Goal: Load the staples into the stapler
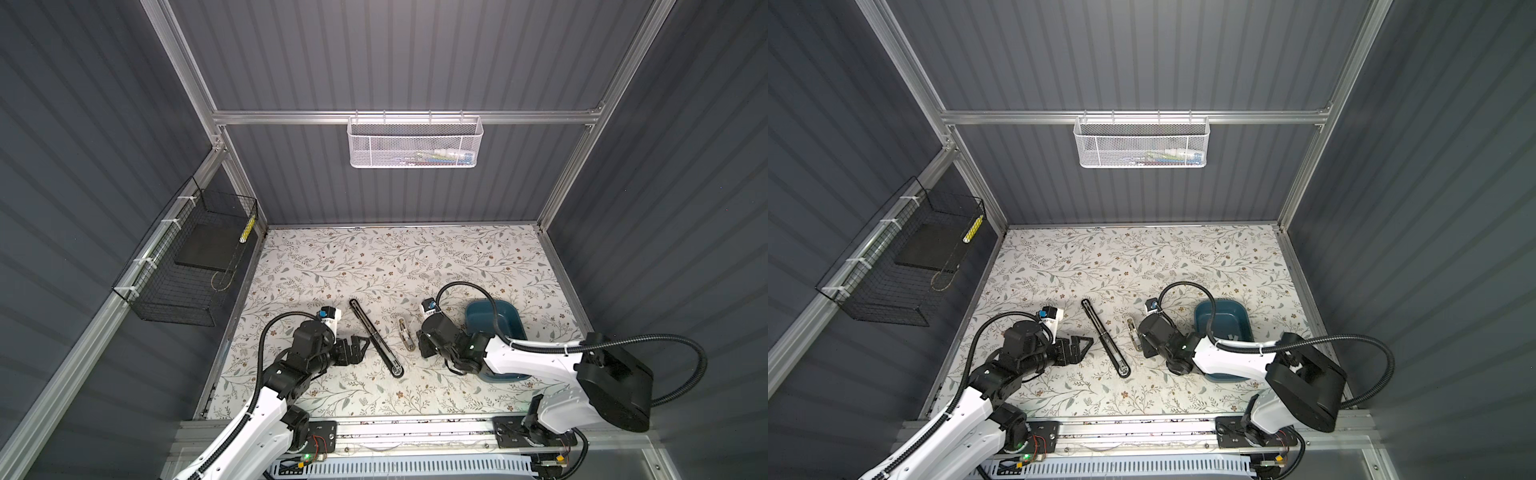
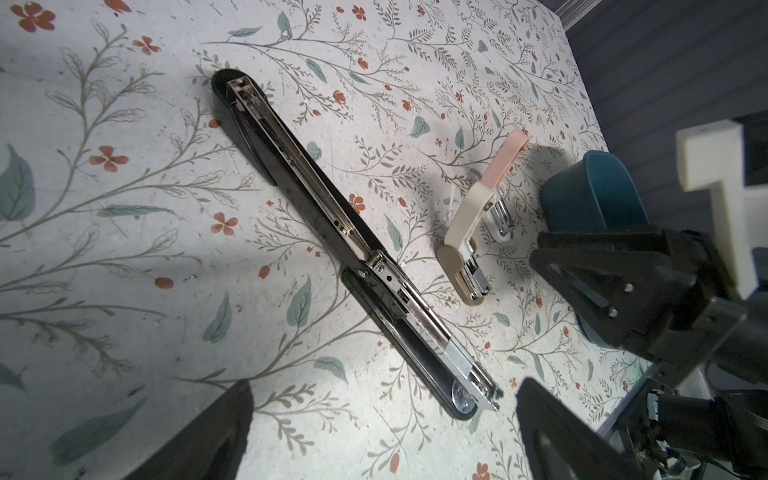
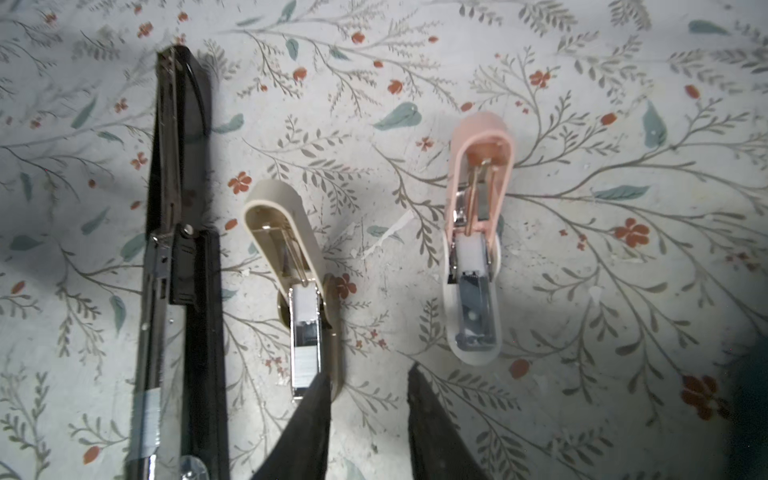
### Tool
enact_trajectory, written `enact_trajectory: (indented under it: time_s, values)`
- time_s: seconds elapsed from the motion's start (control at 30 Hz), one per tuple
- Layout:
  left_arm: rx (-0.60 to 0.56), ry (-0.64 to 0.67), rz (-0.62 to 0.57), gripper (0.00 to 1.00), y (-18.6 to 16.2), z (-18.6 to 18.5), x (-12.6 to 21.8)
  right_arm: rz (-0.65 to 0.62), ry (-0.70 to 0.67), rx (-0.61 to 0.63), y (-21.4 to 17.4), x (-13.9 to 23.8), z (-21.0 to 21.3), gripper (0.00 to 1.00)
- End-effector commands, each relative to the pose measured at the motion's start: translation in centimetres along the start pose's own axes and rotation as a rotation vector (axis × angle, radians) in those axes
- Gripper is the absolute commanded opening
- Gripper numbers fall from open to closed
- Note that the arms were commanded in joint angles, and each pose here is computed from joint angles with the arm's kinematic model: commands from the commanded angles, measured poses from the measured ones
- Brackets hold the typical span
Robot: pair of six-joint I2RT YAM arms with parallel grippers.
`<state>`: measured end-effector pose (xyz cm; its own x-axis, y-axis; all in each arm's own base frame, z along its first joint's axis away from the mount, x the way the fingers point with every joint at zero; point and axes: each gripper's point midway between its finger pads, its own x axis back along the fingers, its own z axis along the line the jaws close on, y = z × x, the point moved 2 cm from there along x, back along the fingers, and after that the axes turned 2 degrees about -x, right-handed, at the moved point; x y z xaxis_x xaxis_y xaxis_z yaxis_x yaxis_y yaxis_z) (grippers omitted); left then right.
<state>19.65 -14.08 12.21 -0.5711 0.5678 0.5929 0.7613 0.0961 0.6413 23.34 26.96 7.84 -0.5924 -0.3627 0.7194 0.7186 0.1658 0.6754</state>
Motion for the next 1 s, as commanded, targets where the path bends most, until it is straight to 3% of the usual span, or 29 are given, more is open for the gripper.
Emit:
enact_trajectory:
  time_s: [0.0, 0.97]
  values:
    - [-0.005, 0.007, -0.013, 0.99, -0.1, 0.3, 0.1, 0.025, 0.020, 0.005, -0.2, -0.5, 0.5, 0.33]
    - [-0.005, 0.001, -0.007, 0.99, -0.2, 0.2, 0.1, 0.105, 0.069, 0.037, -1.2, -2.0, 2.1, 0.26]
